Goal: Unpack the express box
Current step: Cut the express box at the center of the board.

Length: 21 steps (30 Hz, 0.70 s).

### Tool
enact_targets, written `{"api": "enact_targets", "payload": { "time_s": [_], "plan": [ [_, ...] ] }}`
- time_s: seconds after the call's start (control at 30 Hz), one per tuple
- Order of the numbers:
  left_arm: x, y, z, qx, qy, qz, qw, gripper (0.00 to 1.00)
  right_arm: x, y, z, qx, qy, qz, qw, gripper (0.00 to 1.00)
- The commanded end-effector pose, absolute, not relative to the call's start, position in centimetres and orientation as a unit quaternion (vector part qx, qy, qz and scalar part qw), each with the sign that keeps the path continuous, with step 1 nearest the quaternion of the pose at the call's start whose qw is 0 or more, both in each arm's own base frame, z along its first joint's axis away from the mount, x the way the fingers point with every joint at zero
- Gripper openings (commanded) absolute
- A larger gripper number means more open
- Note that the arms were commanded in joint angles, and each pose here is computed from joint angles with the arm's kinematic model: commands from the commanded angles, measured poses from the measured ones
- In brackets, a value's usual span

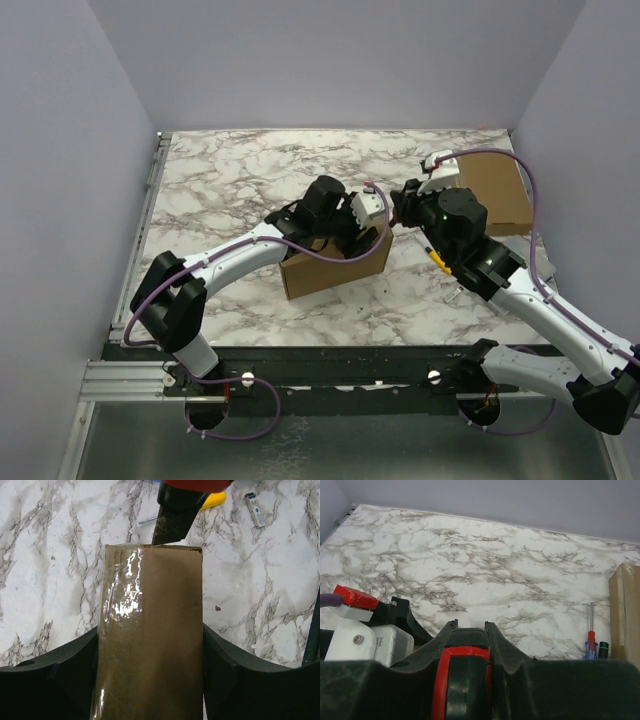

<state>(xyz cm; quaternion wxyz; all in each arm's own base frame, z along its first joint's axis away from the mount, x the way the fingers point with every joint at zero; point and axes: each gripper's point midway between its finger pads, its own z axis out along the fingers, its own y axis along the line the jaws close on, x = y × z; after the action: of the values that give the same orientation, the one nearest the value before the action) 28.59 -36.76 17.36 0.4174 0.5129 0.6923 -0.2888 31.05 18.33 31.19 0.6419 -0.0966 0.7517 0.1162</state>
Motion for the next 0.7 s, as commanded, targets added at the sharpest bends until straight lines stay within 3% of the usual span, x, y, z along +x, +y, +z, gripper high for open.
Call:
{"api": "enact_targets", "payload": {
  "time_s": [0.0,0.67],
  "plan": [
    [27.58,-36.68,18.29,0.526,0.677,-0.296,0.422,0.5,31.82,18.2,30.96,-0.086,0.749,0.107,0.648,0.01],
    [27.29,-36.53,18.16,0.529,0.675,-0.294,0.422,0.44,31.55,17.5,30.74,-0.082,0.748,0.098,0.651,0.01]
  ]
}}
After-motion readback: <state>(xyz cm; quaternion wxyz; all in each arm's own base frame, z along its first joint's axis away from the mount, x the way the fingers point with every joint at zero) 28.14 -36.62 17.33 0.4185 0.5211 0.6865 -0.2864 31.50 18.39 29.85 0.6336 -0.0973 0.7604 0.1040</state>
